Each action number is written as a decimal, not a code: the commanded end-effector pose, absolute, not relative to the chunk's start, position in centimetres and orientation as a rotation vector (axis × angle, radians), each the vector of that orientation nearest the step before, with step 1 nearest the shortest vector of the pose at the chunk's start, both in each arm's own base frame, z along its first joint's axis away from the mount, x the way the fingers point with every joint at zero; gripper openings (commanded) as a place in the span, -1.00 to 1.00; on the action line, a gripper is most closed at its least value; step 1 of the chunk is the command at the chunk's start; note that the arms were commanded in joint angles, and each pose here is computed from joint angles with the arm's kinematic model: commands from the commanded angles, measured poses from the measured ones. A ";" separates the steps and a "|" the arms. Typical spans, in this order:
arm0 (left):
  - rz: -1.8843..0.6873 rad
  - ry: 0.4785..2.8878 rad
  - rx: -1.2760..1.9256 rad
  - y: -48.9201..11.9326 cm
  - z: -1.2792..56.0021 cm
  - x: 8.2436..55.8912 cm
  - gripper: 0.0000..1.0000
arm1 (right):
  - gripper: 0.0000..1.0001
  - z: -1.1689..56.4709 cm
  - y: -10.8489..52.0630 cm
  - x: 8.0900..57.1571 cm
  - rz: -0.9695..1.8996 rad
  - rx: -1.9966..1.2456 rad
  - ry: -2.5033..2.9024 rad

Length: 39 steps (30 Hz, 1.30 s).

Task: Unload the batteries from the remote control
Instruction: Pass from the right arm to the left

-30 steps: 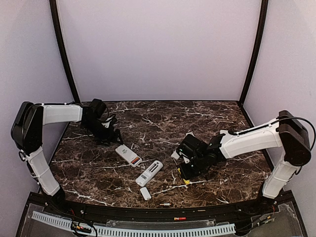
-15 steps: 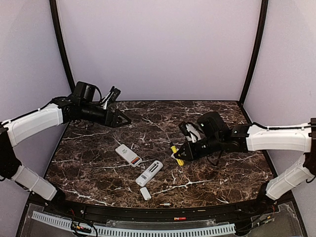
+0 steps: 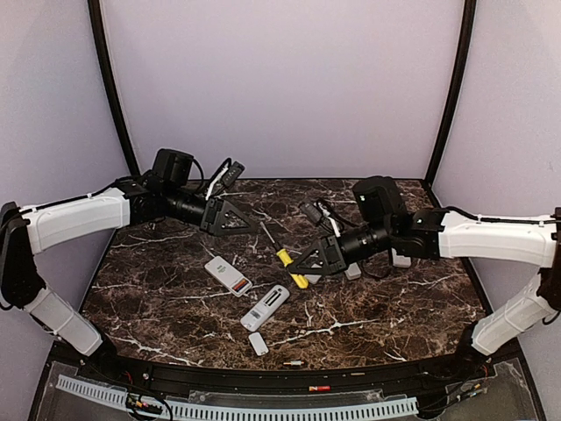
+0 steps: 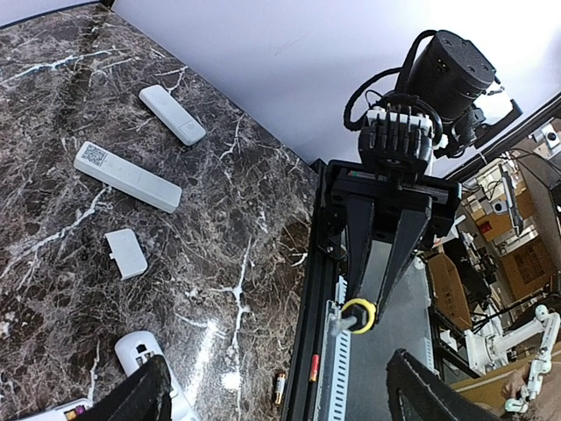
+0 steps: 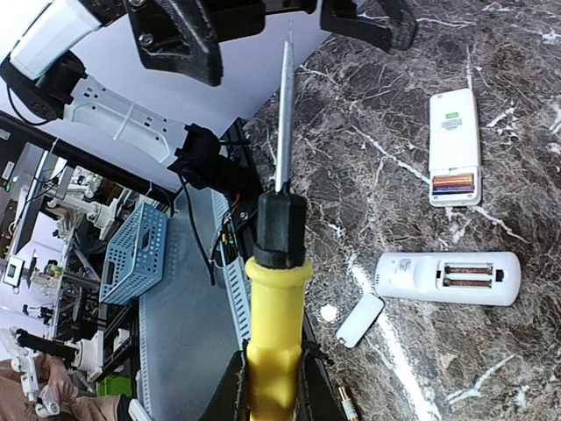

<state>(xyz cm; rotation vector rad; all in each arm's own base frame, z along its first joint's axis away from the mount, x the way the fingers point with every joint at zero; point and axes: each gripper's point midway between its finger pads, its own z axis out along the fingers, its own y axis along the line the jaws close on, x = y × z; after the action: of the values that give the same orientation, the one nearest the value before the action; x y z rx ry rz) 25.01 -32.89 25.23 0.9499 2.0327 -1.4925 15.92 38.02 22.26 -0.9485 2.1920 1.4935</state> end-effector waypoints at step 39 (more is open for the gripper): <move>-1.731 2.001 1.024 -34.8 25.2 22.3 -0.87 | -1.00 22.9 39.2 16.4 1.575 -0.969 2.113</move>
<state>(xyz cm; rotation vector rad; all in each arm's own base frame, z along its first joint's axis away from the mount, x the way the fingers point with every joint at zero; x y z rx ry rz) 22.99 -34.75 25.37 0.9998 2.0104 -1.6979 15.60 39.31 21.53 -0.9957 2.1849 1.5867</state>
